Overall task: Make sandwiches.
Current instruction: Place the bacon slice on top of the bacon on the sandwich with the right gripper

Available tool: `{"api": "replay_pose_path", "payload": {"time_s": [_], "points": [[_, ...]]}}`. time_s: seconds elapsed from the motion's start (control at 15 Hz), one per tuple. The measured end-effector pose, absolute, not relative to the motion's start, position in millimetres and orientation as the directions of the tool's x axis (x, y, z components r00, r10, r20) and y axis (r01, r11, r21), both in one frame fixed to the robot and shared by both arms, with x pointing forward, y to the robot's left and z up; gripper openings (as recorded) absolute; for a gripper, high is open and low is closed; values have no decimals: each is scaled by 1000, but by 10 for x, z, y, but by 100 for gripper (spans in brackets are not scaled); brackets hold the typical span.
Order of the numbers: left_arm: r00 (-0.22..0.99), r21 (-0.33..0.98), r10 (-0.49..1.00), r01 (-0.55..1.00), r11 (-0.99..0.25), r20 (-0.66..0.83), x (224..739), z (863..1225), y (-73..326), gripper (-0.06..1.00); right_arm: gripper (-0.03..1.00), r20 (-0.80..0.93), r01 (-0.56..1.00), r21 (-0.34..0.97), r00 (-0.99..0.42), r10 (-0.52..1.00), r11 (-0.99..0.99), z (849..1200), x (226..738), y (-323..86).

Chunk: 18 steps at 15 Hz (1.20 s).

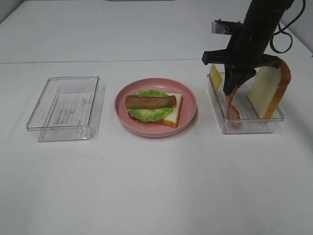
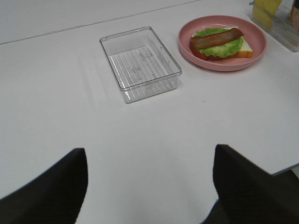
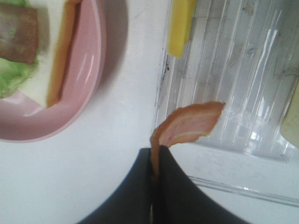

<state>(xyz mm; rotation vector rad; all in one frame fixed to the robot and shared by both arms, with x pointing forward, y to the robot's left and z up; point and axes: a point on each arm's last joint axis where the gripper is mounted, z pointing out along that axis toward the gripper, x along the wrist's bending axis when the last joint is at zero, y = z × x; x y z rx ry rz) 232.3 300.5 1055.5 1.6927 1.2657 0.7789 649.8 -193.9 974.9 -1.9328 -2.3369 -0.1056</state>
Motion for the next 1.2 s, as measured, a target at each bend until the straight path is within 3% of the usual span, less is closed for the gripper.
{"api": "replay_pose_path", "payload": {"time_s": [0.27,0.33,0.4,0.6,0.8,1.0,1.2], "points": [[290,900,957,420,-115,-13,2323,10555,3005,71,0,186,981,77,-192,964,180,10238,6356,-1919],[290,900,957,420,-115,-13,2323,10555,3005,71,0,284,971,142,-225,932,191,10500,6267,-1847],[290,900,957,420,-115,-13,2323,10555,3005,71,0,284,971,142,-225,932,191,10500,6267,-1847],[290,900,957,420,-115,-13,2323,10555,3005,71,0,532,946,245,-315,786,213,10678,6231,-1569],[290,900,957,420,-115,-13,2323,10555,3005,71,0,589,938,285,-335,736,199,10572,6285,-1295],[290,900,957,420,-115,-13,2323,10555,3005,71,0,634,944,281,-316,706,170,10138,6373,-805],[290,901,957,419,-115,-13,2321,10555,3005,71,0,712,964,242,-256,654,113,9801,6450,-575]]}}
